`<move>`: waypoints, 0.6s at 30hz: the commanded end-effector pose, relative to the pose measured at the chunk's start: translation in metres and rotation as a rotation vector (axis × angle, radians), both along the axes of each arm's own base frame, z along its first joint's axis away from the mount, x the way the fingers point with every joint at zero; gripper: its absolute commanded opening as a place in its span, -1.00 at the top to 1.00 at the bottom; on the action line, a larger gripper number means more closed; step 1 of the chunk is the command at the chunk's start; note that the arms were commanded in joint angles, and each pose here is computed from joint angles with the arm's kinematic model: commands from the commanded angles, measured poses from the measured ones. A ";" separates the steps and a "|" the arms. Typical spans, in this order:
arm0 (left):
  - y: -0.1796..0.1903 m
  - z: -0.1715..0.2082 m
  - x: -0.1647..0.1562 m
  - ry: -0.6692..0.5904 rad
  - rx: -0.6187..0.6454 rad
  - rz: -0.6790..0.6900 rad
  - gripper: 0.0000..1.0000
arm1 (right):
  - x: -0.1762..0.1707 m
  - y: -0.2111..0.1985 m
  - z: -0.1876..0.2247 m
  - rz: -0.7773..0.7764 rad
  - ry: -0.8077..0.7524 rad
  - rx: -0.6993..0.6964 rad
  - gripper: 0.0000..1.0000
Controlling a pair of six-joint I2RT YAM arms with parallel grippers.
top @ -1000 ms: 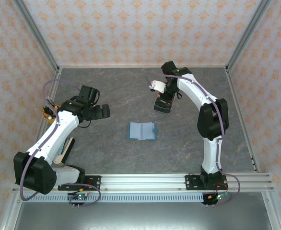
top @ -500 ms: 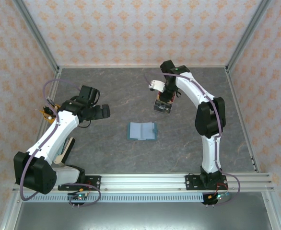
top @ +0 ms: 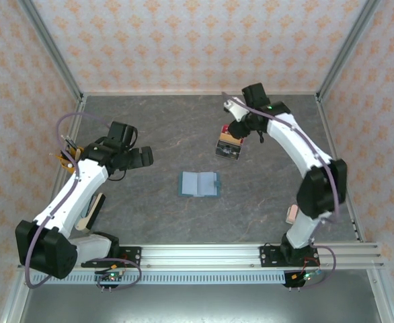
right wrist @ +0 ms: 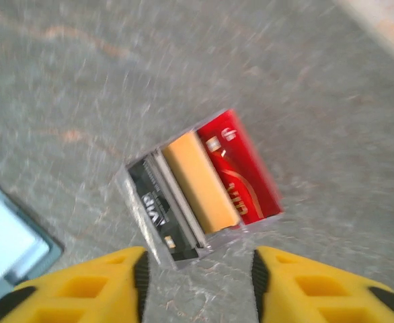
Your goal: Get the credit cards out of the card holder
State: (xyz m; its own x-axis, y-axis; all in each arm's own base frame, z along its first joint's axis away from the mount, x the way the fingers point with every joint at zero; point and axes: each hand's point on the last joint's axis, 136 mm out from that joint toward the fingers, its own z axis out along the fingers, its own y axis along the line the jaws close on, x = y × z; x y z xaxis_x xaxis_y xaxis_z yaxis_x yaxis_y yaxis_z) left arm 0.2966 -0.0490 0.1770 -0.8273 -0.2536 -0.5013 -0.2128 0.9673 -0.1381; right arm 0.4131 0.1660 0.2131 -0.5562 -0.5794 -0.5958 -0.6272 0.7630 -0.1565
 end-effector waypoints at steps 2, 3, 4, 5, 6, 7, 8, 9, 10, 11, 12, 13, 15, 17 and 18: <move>0.005 0.016 -0.001 -0.079 -0.029 0.050 -1.00 | 0.005 -0.027 0.059 -0.338 -0.228 0.220 -0.10; 0.004 0.019 -0.001 -0.097 -0.040 0.052 -1.00 | -0.001 -0.036 0.068 -0.391 -0.267 0.255 -0.14; 0.004 0.022 -0.001 -0.112 -0.046 0.055 -1.00 | -0.006 -0.046 0.074 -0.448 -0.302 0.280 -0.19; 0.005 0.025 -0.001 -0.132 -0.047 0.061 -1.00 | -0.013 -0.056 0.081 -0.506 -0.340 0.307 -0.27; 0.008 0.028 0.000 -0.153 -0.039 0.072 -1.00 | -0.021 -0.067 0.087 -0.563 -0.378 0.331 -0.34; 0.012 0.032 0.001 -0.175 -0.028 0.088 -1.00 | -0.028 -0.078 0.091 -0.614 -0.410 0.343 -0.45; 0.017 0.036 0.002 -0.209 -0.010 0.109 -1.00 | -0.035 -0.091 0.095 -0.687 -0.447 0.364 -0.61; 0.024 0.040 0.002 -0.244 0.013 0.132 -1.00 | -0.044 -0.106 0.102 -0.759 -0.492 0.381 -0.79; 0.032 0.043 0.003 -0.279 0.043 0.163 -1.00 | -0.051 -0.116 0.103 -0.805 -0.520 0.381 -0.89; 0.042 0.045 0.002 -0.315 0.080 0.198 -1.00 | -0.057 -0.126 0.104 -0.849 -0.549 0.371 -0.99; 0.050 0.049 0.003 -0.356 0.110 0.233 -1.00 | -0.063 -0.136 0.104 -0.883 -0.578 0.360 -1.00; 0.057 0.050 0.002 -0.382 0.137 0.259 -1.00 | -0.068 -0.144 0.104 -0.915 -0.602 0.350 -1.00; 0.070 0.054 0.001 -0.448 0.182 0.311 -1.00 | -0.076 -0.160 0.099 -0.993 -0.640 0.335 -1.00; 0.077 0.055 0.002 -0.498 0.220 0.338 -1.00 | -0.080 -0.171 0.091 -1.048 -0.659 0.327 -1.00; 0.083 0.053 0.001 -0.515 0.247 0.361 -1.00 | -0.081 -0.176 0.085 -1.075 -0.660 0.324 -1.00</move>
